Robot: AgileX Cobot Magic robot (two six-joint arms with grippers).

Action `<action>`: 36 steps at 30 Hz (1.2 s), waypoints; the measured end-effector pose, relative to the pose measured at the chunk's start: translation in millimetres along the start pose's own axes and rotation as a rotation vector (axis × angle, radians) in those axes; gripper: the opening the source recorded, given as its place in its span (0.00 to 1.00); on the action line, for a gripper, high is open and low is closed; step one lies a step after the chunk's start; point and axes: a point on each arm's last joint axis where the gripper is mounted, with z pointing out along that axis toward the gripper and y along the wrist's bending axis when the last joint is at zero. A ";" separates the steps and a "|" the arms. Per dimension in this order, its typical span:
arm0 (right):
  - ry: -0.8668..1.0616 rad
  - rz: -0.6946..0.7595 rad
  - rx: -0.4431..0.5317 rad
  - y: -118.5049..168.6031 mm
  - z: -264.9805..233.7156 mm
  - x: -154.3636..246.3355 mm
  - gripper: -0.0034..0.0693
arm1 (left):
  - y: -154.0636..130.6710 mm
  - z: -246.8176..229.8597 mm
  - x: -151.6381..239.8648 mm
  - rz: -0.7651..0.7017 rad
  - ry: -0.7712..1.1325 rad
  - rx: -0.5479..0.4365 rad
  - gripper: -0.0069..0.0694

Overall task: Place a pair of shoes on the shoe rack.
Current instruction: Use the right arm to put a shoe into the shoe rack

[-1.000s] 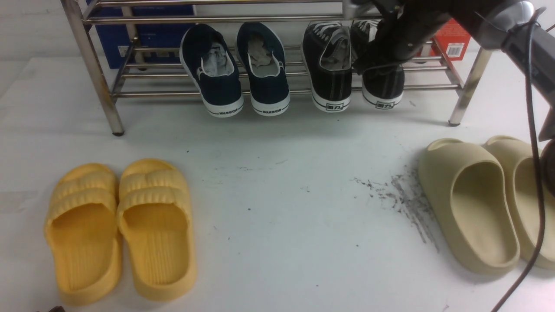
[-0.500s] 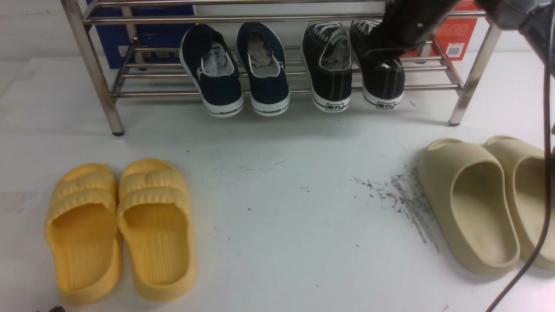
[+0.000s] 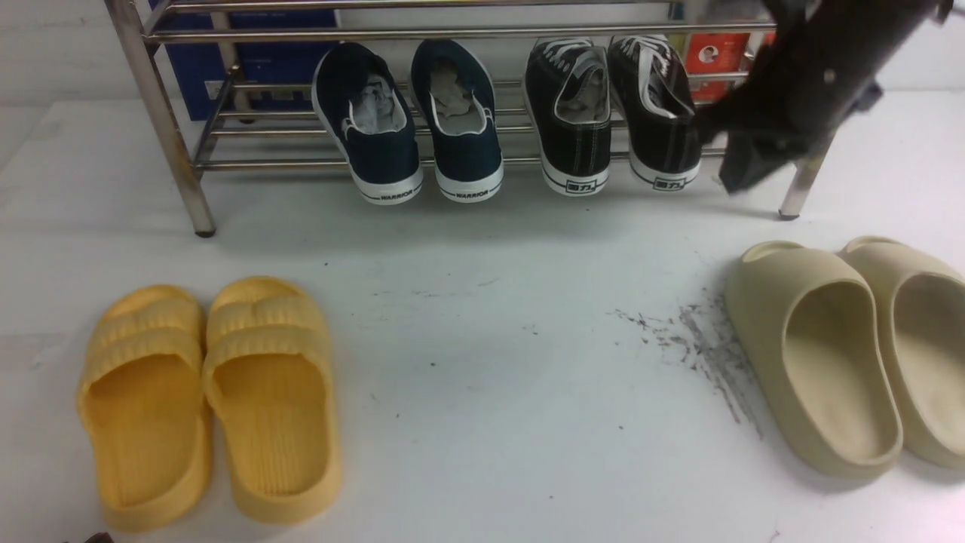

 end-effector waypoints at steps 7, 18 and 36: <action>-0.149 0.086 0.032 -18.4 76.6 -5.2 0.05 | 0.0 0.0 0.0 0.000 0.000 0.000 0.40; -0.336 0.131 0.059 -35.5 101.5 -23.3 0.06 | 0.0 0.0 0.0 0.000 0.000 0.000 0.40; -0.378 0.143 0.063 -40.2 98.6 -26.5 0.08 | 0.0 0.0 0.0 0.000 0.000 0.000 0.40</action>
